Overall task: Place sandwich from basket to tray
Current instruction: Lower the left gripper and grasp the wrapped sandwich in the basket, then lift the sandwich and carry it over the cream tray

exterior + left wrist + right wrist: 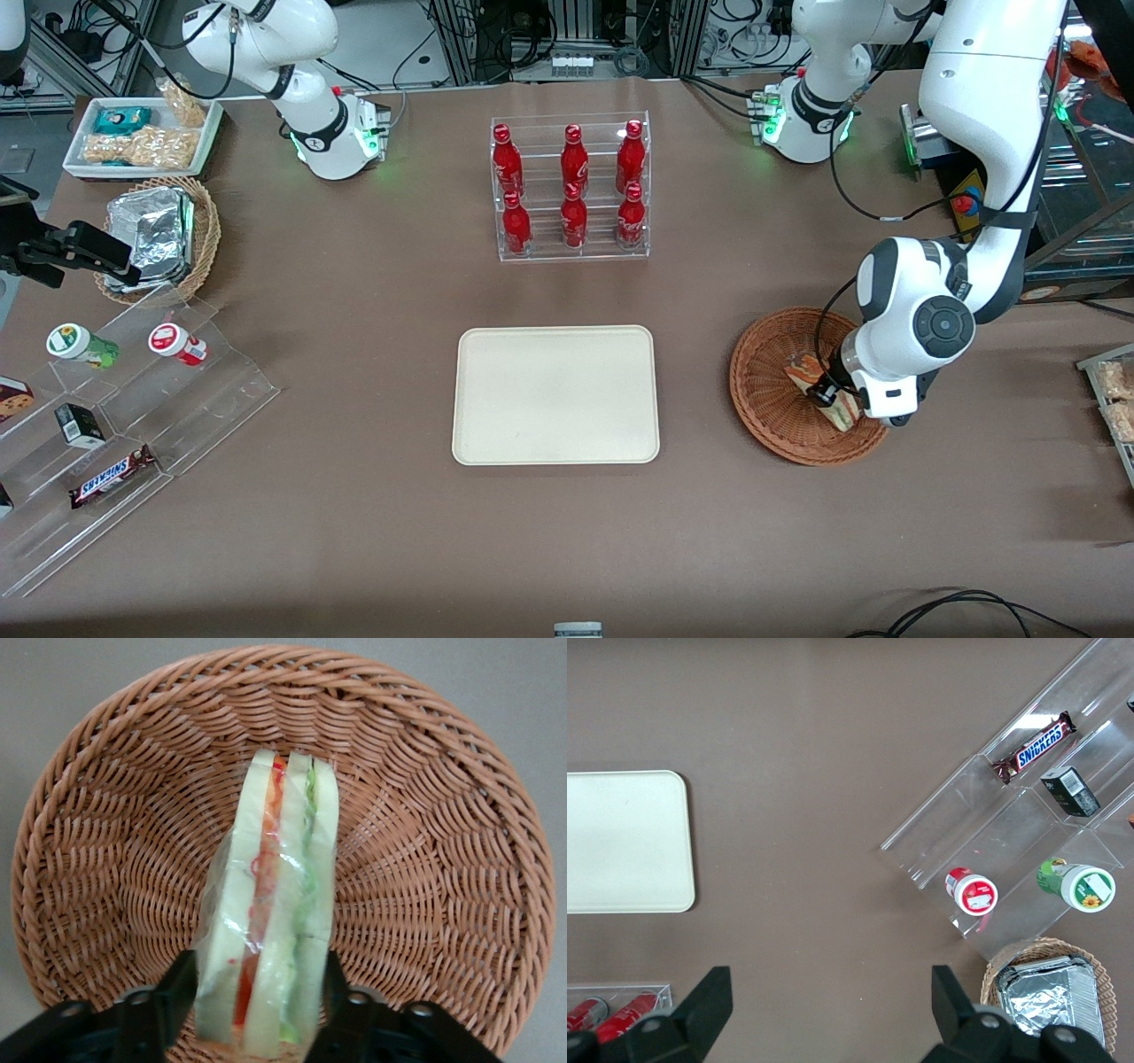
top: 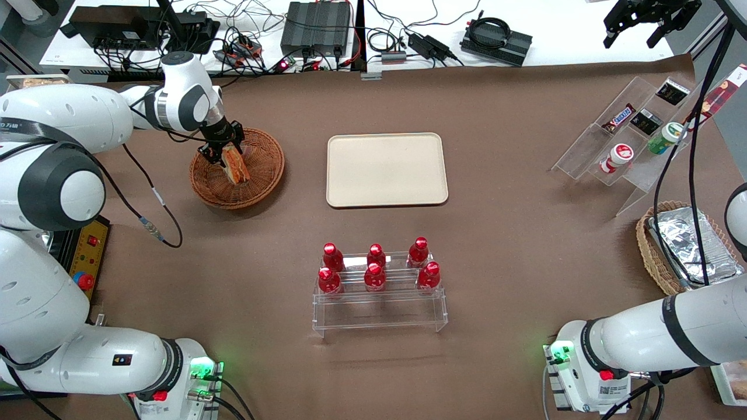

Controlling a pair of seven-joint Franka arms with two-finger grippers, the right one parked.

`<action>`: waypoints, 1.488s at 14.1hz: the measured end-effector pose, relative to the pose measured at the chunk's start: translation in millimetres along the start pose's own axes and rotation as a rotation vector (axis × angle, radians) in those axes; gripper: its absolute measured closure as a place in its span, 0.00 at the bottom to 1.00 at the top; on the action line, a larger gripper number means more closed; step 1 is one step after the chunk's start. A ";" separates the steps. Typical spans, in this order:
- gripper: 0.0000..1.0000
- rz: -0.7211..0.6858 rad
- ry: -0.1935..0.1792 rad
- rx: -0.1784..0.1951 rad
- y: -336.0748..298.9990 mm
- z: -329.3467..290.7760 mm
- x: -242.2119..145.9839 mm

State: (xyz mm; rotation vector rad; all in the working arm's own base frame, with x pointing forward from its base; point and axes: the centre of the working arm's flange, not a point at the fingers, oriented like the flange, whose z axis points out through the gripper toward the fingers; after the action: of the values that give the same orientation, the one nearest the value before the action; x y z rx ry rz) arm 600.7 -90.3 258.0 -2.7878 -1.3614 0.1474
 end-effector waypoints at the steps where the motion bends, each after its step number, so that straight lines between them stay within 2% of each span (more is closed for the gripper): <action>1: 0.51 -0.004 0.002 -0.003 1.5 -3.9 1.1; 2: 0.61 -0.006 -0.001 0.002 2.8 -10.0 2.0; 5: 0.81 -0.008 -0.036 0.066 8.7 -52.2 4.0; 7: 0.84 0.007 -0.043 0.081 18.9 -92.3 -1.3; 9: 0.84 0.050 -0.034 0.073 35.7 -112.8 -24.7; 12: 0.85 0.176 -0.024 0.079 73.5 -100.5 -98.4; 14: 0.85 0.275 -0.011 0.064 110.6 -82.0 -156.8; 16: 0.82 0.351 0.001 0.033 150.4 -69.7 -202.7; 21: 0.81 0.585 0.025 -0.061 218.1 -51.8 -271.3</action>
State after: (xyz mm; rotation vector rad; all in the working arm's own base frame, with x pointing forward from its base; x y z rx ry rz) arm 611.3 -437.9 312.4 -3.1349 -0.5139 0.0840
